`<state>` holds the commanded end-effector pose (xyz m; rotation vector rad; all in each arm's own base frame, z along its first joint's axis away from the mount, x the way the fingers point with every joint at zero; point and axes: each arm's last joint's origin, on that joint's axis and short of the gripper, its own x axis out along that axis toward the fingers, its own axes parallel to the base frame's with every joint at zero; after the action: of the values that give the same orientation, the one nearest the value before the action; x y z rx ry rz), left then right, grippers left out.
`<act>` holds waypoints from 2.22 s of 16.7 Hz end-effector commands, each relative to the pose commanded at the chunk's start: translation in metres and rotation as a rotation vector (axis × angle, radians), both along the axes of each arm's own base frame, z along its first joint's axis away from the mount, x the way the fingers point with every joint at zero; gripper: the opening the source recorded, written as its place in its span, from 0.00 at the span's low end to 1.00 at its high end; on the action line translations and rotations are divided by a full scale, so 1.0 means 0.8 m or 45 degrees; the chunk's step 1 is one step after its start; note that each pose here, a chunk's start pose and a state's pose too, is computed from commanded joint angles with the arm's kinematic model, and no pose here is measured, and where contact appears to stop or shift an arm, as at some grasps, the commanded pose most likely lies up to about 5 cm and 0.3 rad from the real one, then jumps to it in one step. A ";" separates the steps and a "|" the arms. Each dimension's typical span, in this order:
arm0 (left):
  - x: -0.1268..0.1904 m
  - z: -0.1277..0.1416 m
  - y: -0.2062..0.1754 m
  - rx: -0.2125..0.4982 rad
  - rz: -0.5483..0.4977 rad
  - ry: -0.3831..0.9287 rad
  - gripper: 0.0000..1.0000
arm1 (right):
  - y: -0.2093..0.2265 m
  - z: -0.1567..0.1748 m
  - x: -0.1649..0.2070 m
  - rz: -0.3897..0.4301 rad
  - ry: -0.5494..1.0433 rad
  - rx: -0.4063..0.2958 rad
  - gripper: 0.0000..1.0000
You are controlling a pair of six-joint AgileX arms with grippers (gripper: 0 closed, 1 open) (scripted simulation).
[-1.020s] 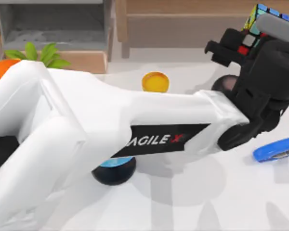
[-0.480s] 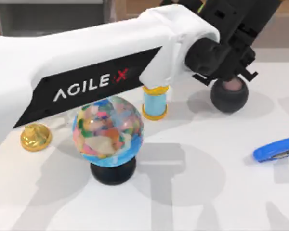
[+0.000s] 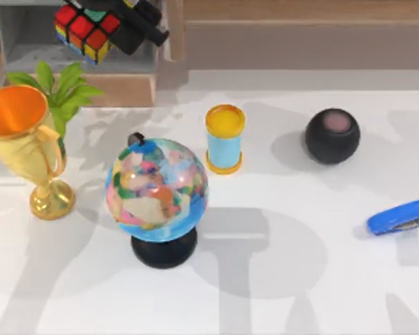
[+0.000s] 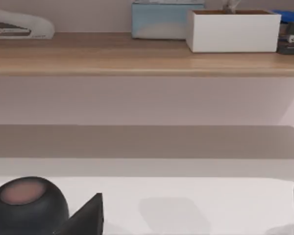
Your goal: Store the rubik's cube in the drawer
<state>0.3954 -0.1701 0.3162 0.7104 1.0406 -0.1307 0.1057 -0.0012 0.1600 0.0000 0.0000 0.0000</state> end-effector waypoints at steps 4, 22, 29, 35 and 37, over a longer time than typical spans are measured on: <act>0.048 0.005 0.143 -0.051 0.274 0.215 0.00 | 0.000 0.000 0.000 0.000 0.000 0.000 1.00; 0.102 -0.159 0.426 -0.496 0.708 0.598 0.00 | 0.000 0.000 0.000 0.000 0.000 0.000 1.00; 0.102 -0.159 0.426 -0.496 0.708 0.598 0.45 | 0.000 0.000 0.000 0.000 0.000 0.000 1.00; 0.102 -0.159 0.426 -0.496 0.708 0.598 0.90 | 0.000 0.000 0.000 0.000 0.000 0.000 1.00; 0.102 -0.159 0.426 -0.496 0.708 0.598 1.00 | 0.000 0.000 0.000 0.000 0.000 0.000 1.00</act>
<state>0.4772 0.1709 0.1891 0.0139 1.5719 -0.0135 0.1057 -0.0012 0.1600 0.0000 0.0000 0.0000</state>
